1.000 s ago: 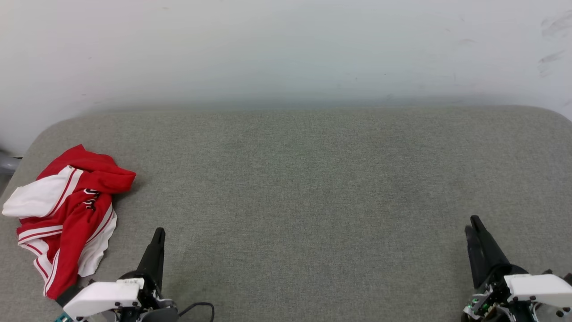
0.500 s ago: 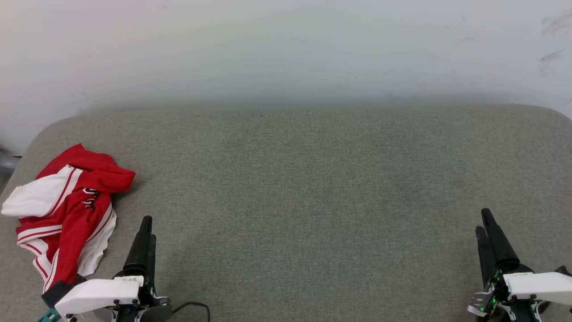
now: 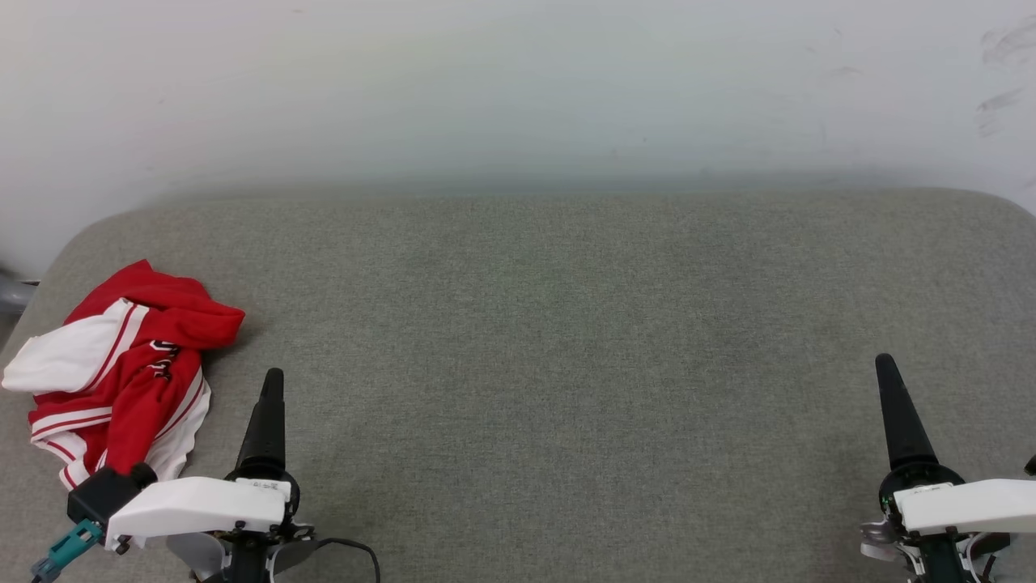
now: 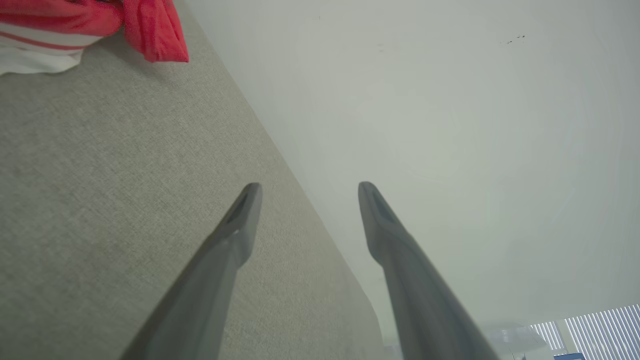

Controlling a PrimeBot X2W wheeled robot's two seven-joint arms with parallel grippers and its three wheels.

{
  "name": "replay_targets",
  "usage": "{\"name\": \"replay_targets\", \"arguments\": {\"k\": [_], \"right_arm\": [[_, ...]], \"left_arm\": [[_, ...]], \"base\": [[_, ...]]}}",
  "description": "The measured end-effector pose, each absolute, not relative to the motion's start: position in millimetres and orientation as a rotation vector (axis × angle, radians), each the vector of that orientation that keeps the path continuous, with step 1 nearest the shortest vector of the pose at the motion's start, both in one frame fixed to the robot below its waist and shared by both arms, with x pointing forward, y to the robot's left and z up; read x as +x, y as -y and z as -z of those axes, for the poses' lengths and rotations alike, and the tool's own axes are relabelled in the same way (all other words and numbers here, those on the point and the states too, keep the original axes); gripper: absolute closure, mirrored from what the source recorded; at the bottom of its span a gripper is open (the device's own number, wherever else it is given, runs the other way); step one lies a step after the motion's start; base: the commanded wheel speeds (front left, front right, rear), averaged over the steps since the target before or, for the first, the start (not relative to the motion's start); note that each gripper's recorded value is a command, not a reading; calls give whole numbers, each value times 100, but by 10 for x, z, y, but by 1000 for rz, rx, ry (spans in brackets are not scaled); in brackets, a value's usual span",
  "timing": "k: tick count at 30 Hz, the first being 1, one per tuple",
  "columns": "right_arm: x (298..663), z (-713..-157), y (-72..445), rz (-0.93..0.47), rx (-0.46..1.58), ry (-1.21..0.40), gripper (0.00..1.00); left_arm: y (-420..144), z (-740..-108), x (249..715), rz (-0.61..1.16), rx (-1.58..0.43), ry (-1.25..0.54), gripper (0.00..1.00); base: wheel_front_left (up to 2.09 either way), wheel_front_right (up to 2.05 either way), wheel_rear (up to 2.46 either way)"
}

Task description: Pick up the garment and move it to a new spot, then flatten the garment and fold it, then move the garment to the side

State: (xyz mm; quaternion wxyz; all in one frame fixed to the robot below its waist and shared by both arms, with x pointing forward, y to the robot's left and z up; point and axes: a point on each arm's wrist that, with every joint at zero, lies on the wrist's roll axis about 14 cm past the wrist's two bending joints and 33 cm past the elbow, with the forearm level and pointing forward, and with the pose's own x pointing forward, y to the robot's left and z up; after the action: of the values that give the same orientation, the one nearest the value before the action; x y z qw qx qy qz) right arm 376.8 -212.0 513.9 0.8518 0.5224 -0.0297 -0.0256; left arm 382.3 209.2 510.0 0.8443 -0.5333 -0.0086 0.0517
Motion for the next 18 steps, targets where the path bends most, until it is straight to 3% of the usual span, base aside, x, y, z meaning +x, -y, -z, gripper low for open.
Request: {"name": "replay_targets", "arguments": {"k": [18], "right_arm": [[3751, -5404, 1940, -24, 722, 122, 0]], "left_arm": [[-2011, -5182, 3800, -125, -762, 29, 0]], "base": [[0, 0, 0]]}}
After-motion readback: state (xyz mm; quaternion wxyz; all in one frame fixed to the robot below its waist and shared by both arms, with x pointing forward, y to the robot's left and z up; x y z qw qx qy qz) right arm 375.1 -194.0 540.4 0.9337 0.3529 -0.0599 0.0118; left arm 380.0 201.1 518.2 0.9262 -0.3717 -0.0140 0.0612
